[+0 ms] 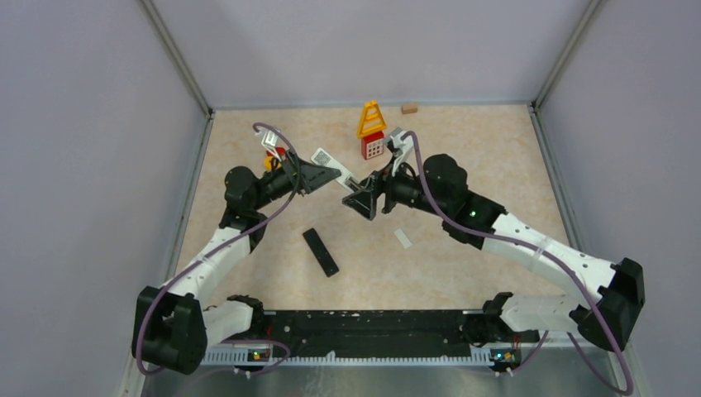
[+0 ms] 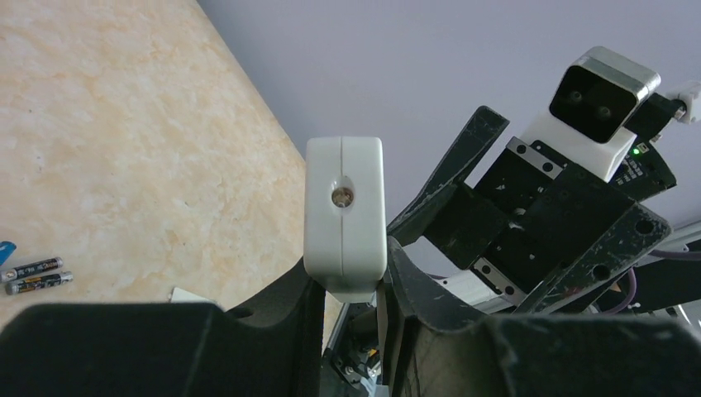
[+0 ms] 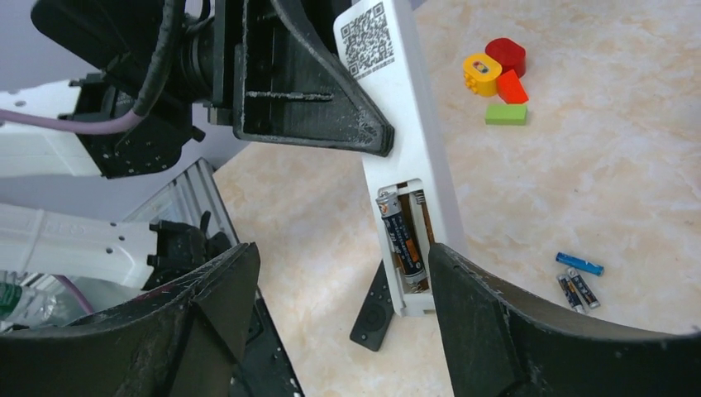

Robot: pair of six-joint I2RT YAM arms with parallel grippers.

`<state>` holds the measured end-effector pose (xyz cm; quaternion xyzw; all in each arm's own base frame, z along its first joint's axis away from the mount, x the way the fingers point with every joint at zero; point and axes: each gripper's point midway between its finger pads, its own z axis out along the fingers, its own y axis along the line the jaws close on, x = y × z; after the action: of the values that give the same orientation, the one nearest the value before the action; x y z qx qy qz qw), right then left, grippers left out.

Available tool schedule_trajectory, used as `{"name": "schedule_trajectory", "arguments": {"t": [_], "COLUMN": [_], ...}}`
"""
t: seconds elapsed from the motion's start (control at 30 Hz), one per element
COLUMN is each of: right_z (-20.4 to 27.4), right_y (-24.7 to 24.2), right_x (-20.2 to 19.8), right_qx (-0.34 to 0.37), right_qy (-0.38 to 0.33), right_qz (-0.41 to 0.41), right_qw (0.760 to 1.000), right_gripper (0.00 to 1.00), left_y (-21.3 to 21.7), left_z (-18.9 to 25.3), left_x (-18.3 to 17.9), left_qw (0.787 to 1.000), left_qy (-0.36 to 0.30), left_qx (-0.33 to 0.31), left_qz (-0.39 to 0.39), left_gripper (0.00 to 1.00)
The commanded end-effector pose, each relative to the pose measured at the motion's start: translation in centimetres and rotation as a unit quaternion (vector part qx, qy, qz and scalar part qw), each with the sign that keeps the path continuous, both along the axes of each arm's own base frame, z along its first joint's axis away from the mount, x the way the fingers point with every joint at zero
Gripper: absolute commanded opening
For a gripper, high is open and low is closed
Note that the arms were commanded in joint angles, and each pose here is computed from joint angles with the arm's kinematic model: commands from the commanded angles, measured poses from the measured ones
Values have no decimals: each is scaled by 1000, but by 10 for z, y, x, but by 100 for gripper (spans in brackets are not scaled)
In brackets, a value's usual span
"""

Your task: Load the batteries into the remote control

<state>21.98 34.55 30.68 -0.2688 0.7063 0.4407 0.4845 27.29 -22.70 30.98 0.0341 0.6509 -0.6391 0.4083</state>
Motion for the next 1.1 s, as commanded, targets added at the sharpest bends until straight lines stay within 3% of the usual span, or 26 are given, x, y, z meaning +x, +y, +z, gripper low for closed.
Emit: {"name": "schedule_trajectory", "arguments": {"t": [0.0, 0.13, 0.3, 0.43, 0.6, 0.73, 0.87, 1.07], "right_z": [61, 59, 33, 27, 42, 43, 42, 39], "right_y": [-14, -26, -42, -22, 4, 11, 15, 21], "right_x": [2, 15, 40, 39, 26, 27, 28, 27], "right_qx": [71, 82, 117, 176, 224, 231, 234, 234], "right_qy": [-9, 31, 117, 198, 217, 227, 237, 246], "right_qz": [-43, -104, -198, -146, -62, -48, -43, -26], "right_qw": [997, 991, 966, 953, 948, 945, 942, 940], "right_gripper": [78, 82, 94, 96, 97, 97, 92, 74], "left_y": [3, 4, 7, 9, 8, 8, 7, 8], "left_z": [26, 30, 38, 42, 42, 41, 42, 42], "left_x": [-10, -8, -11, -12, -12, -12, -13, -13], "left_qw": [997, 996, 994, 992, 992, 993, 992, 992], "left_qy": [-77, -85, -104, -115, -116, -115, -117, -118], "left_qx": [-8, -14, -25, -32, -34, -33, -32, -30], "left_qz": [4, 12, 21, 27, 25, 21, 20, 20], "left_gripper": [0, 0, 0, 0, 0, 0, 0, 0]}}
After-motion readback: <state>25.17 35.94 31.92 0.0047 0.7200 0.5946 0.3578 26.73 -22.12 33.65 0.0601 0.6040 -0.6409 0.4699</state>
